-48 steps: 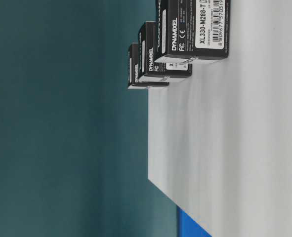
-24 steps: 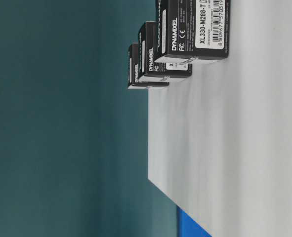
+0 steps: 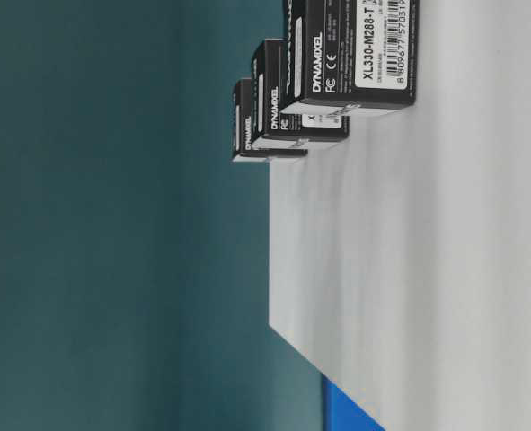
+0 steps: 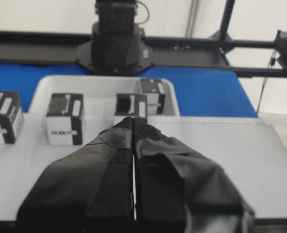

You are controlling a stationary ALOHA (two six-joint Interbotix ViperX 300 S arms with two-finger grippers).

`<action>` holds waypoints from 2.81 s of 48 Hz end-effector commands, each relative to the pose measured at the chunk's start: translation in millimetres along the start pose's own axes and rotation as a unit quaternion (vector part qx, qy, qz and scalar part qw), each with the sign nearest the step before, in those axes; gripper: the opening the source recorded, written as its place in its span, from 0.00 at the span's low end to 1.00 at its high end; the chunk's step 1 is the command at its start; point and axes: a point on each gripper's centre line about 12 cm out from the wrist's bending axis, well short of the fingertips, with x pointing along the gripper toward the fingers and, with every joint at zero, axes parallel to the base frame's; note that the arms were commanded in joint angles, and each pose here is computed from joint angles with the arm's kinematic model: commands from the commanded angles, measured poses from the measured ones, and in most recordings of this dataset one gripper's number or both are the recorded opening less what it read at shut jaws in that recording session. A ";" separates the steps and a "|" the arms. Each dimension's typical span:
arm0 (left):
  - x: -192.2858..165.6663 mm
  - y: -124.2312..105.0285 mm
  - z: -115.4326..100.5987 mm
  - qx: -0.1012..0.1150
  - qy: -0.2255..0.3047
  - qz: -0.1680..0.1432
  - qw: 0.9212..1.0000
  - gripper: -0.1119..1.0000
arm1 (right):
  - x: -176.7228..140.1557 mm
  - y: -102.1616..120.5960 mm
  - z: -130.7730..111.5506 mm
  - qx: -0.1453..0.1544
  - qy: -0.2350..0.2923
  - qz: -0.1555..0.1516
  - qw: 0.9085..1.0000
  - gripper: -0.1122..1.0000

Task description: Place the box from the white plastic tray onto the white base.

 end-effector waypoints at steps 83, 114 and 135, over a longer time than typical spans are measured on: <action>-8.7 -3.3 15.4 0.001 -0.037 -0.009 0.999 0.06 | -5.5 -4.4 -10.6 0.004 -0.006 -0.014 1.000 0.97; -10.0 -5.9 12.3 -0.007 -0.038 -0.016 0.999 0.06 | -10.3 -4.0 -2.7 0.004 -0.040 -0.012 0.999 0.97; -10.6 -7.8 14.5 -0.005 -0.049 -0.021 0.999 0.06 | -11.1 -4.2 -9.2 0.006 -0.009 -0.014 1.000 0.97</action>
